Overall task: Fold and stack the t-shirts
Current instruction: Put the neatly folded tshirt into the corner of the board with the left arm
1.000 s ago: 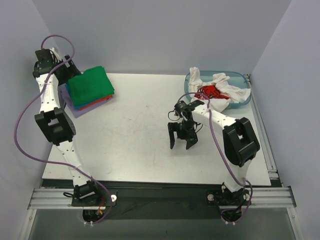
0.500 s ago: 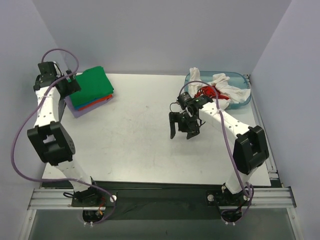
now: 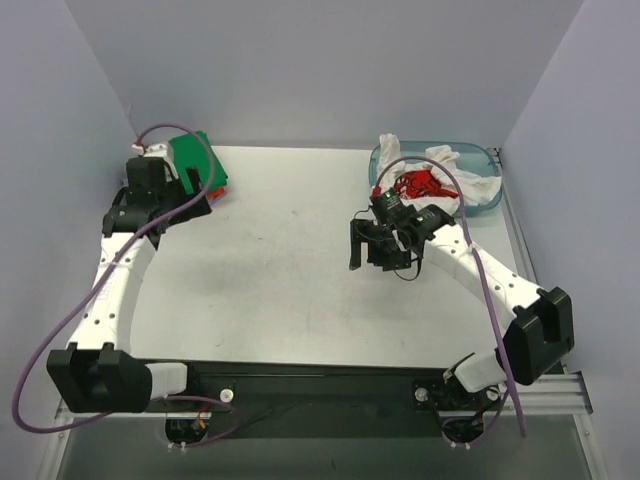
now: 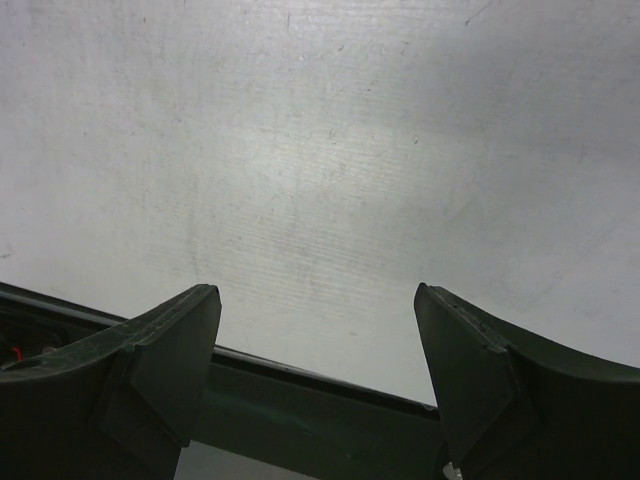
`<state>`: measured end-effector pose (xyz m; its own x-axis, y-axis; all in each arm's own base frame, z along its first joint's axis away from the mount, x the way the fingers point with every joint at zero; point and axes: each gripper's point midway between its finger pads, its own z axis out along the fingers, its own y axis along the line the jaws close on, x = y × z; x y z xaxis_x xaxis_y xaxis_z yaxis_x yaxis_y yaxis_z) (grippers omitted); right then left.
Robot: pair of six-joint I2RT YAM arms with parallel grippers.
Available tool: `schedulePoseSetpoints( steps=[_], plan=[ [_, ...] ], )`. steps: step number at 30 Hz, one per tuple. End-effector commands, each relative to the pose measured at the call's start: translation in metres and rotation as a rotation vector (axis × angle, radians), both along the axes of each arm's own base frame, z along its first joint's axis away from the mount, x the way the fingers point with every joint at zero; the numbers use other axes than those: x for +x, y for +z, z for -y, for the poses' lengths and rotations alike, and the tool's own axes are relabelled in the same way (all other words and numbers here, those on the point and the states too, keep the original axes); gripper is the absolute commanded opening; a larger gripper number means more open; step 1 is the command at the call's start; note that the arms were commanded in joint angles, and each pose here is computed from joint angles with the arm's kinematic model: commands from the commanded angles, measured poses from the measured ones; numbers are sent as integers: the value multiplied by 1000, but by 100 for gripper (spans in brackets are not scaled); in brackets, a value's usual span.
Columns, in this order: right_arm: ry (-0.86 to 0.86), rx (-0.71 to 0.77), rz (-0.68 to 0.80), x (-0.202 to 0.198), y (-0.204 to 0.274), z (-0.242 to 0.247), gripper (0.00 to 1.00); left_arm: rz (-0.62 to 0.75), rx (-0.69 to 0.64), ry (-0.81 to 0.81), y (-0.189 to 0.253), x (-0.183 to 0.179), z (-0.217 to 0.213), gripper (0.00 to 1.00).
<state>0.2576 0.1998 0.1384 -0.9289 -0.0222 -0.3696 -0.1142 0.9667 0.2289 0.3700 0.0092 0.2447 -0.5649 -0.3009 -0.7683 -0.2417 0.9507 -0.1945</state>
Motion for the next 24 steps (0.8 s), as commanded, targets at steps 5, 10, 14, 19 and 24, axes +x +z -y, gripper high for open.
schedulePoseSetpoints(
  steps=[5, 10, 14, 19, 24],
  plan=[
    [-62, 11, 144, -4, 16, 11, 80, 9, -50, -99, 4, -52, 58, 97],
    [-68, 21, 211, -9, 24, 13, 80, -39, -89, -143, -13, -78, 83, 97],
    [-77, 30, 257, -12, 29, 15, 80, -24, -118, -189, -22, -97, 102, 97],
    [-94, 26, 280, -15, 27, 20, 80, -31, -105, -218, -26, -112, 109, 97],
    [-106, 35, 281, -20, 26, 21, 80, -46, -70, -227, -34, -119, 103, 97]
  ],
)
